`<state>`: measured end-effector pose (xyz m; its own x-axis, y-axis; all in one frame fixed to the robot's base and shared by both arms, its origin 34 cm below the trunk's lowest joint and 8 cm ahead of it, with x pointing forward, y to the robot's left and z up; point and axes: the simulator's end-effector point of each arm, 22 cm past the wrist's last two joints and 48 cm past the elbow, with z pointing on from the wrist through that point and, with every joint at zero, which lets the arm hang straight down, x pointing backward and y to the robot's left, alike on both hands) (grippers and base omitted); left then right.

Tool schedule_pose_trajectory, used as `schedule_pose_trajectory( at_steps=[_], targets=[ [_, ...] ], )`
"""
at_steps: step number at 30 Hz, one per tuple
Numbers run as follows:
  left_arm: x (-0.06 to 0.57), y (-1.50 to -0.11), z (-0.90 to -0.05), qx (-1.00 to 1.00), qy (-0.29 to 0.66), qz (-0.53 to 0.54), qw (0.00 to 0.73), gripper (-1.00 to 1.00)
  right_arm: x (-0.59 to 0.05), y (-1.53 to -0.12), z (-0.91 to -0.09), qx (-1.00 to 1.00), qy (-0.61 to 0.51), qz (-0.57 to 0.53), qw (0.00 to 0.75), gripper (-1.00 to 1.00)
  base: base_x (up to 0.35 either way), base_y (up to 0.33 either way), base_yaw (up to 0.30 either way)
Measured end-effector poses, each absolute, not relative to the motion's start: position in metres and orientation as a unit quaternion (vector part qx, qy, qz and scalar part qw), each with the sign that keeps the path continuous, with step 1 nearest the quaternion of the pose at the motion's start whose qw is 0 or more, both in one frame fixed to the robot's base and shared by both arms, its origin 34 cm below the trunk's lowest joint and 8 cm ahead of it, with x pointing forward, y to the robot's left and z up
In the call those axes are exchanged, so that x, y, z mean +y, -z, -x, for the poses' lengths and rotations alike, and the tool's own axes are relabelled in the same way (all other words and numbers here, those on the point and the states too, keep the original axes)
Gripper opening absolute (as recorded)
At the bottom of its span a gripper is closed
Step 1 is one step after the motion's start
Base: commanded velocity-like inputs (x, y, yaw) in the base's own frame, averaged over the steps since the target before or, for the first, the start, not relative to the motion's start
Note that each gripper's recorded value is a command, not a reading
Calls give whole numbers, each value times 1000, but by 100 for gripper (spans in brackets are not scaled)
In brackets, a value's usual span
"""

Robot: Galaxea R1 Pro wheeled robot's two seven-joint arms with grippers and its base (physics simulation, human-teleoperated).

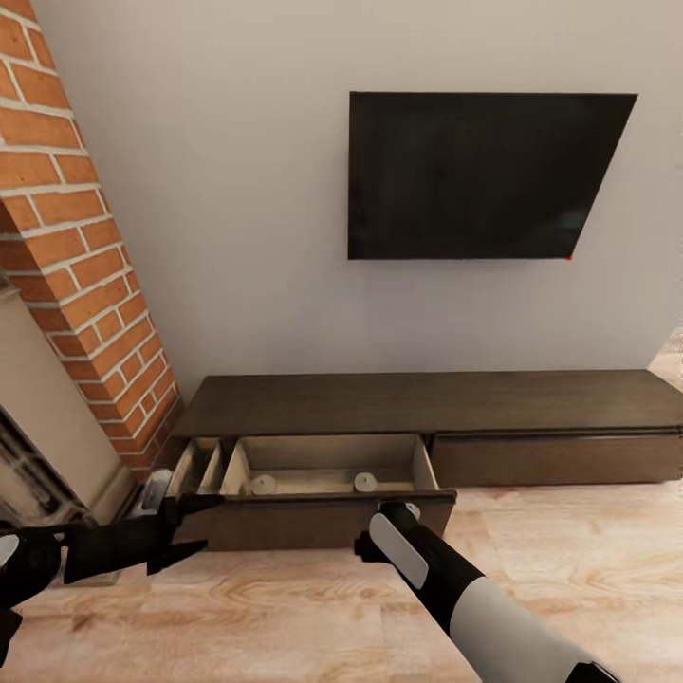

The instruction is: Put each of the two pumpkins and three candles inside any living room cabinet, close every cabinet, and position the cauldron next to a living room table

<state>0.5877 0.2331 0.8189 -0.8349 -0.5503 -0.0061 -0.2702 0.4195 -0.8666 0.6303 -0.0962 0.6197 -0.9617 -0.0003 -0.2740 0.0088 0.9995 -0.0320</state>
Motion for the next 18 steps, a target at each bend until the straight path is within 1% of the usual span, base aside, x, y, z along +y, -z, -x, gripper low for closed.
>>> schedule_pose_trajectory(
  at_steps=[6, 7, 8, 9, 10, 12, 14, 16, 18],
  targets=[
    [249, -762, -582, 887, 361, 245, 154, 100, -97, -630, -631, 990, 17, -2, 138, 100, -319, 0, 0],
    [255, -747, -580, 902, 320, 239, 160, 100, -97, -632, -631, 990, 17, -2, 138, 100, -267, 0, 0],
    [257, -744, -580, 907, 306, 238, 163, 100, -97, -634, -631, 990, 17, -2, 138, 100, -221, 0, 0],
    [261, -730, -578, 919, 270, 234, 166, 100, -97, -635, -631, 990, 17, -2, 138, 100, -200, 0, 0],
    [261, -726, -577, 923, 258, 233, 166, 100, -97, -637, -631, 990, 17, -2, 139, 100, -99, 0, 0],
    [250, -695, -568, 942, 189, 226, 164, 100, -96, -641, -631, 990, 17, -1, 139, 100, -42, 0, 0],
    [256, -689, -570, 947, 142, 223, 180, 100, -96, -644, -631, 990, 17, -1, 139, 100, -17, 0, 0],
    [265, -686, -573, 947, 105, 227, 199, 100, -96, -648, -631, 990, 18, 0, 139, 100, -7, 0, 0],
    [269, -679, -572, 947, 81, 235, 205, 100, -96, -651, -632, 990, 19, 1, 140, 100, -3, 0, 0]
  ],
)
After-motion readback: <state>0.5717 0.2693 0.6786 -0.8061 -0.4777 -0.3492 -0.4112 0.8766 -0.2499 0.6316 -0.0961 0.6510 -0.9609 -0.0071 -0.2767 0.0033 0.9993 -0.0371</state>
